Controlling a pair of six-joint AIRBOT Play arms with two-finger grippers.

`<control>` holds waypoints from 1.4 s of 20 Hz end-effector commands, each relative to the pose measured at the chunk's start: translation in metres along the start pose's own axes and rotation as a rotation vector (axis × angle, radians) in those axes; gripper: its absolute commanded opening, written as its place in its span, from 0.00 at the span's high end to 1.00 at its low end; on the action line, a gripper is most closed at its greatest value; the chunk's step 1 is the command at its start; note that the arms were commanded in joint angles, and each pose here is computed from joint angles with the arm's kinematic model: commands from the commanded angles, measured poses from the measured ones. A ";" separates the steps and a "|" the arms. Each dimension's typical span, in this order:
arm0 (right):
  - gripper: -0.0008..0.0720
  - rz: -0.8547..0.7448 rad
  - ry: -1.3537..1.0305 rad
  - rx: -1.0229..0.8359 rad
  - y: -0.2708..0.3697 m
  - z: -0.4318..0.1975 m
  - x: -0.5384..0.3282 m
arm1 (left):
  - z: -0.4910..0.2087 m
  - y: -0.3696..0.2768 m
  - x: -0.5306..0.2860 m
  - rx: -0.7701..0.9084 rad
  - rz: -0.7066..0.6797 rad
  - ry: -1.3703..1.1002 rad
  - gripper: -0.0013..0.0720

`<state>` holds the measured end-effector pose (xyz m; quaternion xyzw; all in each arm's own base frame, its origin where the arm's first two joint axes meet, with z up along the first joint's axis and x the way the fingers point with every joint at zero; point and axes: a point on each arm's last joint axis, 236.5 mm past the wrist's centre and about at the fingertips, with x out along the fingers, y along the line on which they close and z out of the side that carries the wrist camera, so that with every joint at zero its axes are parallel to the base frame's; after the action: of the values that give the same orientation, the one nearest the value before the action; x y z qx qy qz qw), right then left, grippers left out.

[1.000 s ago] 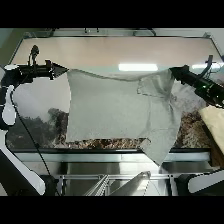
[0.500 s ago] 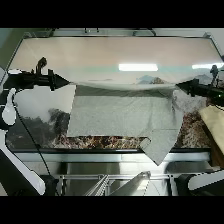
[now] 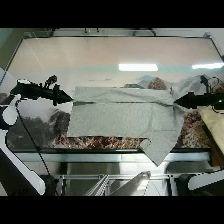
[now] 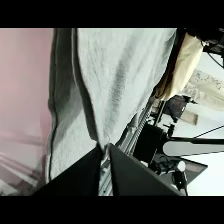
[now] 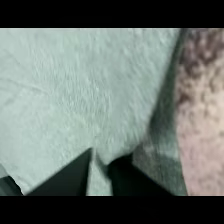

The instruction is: Fold the shirts.

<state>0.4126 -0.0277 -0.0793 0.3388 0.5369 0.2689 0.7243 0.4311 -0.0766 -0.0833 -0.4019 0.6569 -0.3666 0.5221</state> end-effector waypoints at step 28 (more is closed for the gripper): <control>0.57 -0.050 -0.147 0.033 0.069 -0.054 -0.041 | -0.163 0.038 0.069 -0.131 0.364 0.231 0.59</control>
<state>0.3518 -0.0097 -0.0155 0.3372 0.4900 0.2123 0.7753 0.2625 -0.0898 -0.1156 -0.2834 0.7979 -0.2340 0.4778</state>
